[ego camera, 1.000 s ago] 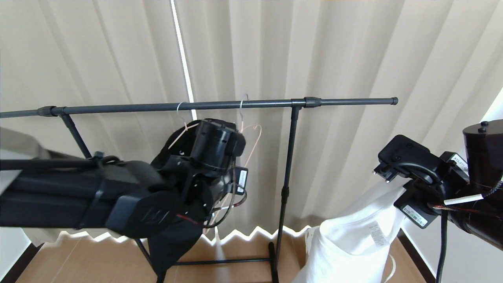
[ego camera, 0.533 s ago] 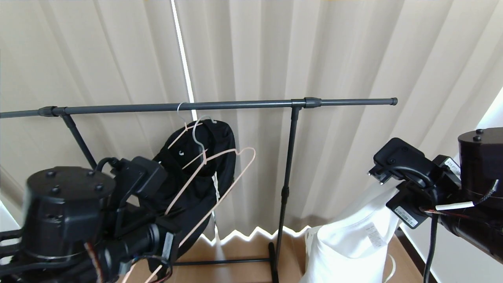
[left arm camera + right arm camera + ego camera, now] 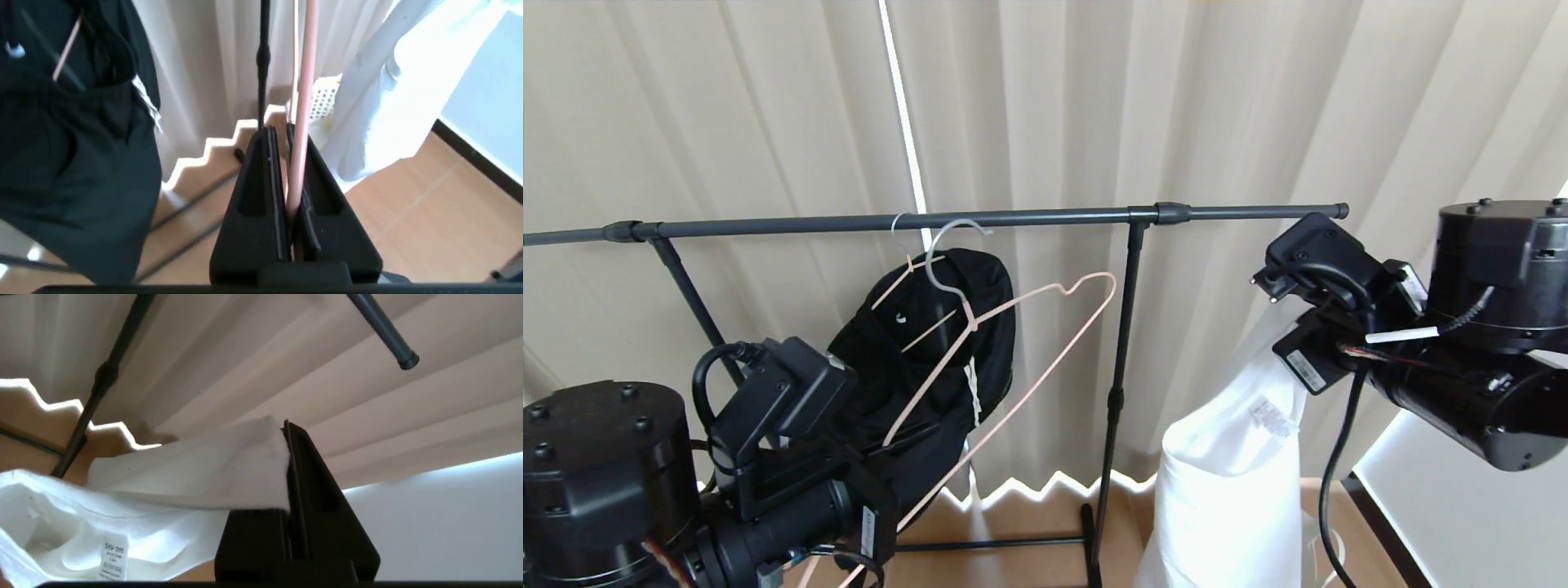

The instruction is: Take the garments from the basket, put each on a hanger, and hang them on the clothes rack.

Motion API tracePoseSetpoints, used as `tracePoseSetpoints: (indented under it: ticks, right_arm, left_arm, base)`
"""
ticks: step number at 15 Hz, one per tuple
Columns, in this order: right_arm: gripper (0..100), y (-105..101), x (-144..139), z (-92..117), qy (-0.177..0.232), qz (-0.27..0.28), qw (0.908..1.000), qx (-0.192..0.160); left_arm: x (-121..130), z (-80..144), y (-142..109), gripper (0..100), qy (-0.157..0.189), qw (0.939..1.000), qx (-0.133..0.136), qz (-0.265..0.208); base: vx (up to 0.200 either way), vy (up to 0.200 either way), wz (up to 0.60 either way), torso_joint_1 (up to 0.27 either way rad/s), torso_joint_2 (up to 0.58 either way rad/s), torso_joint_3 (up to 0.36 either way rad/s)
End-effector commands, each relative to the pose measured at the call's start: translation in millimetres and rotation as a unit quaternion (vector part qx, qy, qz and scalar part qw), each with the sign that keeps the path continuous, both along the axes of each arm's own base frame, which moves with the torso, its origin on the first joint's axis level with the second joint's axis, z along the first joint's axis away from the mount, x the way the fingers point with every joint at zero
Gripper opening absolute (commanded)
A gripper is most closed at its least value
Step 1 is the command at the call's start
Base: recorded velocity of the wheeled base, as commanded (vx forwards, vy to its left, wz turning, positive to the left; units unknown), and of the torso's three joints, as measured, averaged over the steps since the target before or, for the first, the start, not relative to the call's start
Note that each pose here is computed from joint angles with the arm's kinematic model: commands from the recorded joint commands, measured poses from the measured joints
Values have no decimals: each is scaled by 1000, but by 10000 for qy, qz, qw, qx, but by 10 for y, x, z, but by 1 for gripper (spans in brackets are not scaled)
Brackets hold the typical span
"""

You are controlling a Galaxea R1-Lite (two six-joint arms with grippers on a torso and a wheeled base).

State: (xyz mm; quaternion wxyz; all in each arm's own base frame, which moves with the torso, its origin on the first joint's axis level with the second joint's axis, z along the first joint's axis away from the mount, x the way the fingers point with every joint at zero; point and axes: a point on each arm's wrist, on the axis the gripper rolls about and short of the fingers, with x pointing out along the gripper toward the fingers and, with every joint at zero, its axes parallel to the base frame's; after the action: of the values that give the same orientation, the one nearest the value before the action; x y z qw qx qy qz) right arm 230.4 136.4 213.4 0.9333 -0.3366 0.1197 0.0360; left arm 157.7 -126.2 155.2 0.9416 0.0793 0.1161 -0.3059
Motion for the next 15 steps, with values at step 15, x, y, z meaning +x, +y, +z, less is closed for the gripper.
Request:
tracePoseSetpoints:
  ticks: [15]
  right_arm:
    - [0,164,744,-211,-478,-158,9970,591]
  left_arm:
    - [48,-400,27,0,-17,9944,176,-1043]
  base:
    - [0,0,0,0,0,0]
